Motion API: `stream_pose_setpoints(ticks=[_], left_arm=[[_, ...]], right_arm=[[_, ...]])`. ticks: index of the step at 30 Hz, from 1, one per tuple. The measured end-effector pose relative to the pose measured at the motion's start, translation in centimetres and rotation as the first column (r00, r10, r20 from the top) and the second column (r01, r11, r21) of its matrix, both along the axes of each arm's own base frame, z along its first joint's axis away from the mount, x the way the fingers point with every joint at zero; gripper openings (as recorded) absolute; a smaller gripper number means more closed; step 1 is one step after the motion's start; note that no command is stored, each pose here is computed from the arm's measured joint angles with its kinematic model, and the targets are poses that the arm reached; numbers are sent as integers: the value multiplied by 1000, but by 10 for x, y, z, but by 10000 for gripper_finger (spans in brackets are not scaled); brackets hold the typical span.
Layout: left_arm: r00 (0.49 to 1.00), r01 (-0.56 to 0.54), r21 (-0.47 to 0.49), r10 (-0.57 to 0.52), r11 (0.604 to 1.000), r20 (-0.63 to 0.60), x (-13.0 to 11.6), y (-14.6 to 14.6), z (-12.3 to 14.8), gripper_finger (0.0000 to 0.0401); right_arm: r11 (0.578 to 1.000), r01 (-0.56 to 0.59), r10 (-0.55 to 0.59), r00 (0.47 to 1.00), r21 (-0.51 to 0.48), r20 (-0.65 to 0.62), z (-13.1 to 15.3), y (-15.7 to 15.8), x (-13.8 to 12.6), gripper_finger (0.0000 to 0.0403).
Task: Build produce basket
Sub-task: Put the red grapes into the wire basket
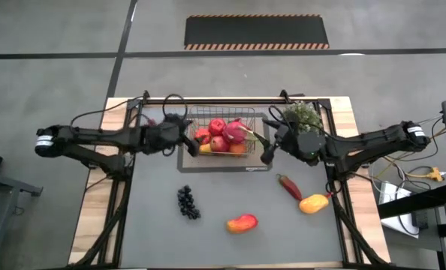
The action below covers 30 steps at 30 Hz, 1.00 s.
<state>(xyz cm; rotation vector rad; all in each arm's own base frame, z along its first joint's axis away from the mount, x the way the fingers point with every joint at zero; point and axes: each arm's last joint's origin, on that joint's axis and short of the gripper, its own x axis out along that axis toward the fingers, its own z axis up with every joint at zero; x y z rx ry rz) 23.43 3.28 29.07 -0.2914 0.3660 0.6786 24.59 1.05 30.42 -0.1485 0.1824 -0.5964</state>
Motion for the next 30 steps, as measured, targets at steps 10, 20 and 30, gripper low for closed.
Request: stream_pose_setpoints(ticks=[10, 20, 30], left_arm=[[882, -243, -130, 163, 961, -443, -53, 85, 10, 393], [595, -301, -289, -58, 909, -801, -66, 144, -61, 393], [372, -339, -288, -153, 896, -915, -56, 160, -112, 393]], right_arm=[[995, -96, 95, 994, -13, -45, -6, 24, 0, 231], [996, -89, 90, 991, 13, -101, -25, 27, 15, 231], [996, -87, 88, 988, 10, -127, -32, 28, 20, 231]])
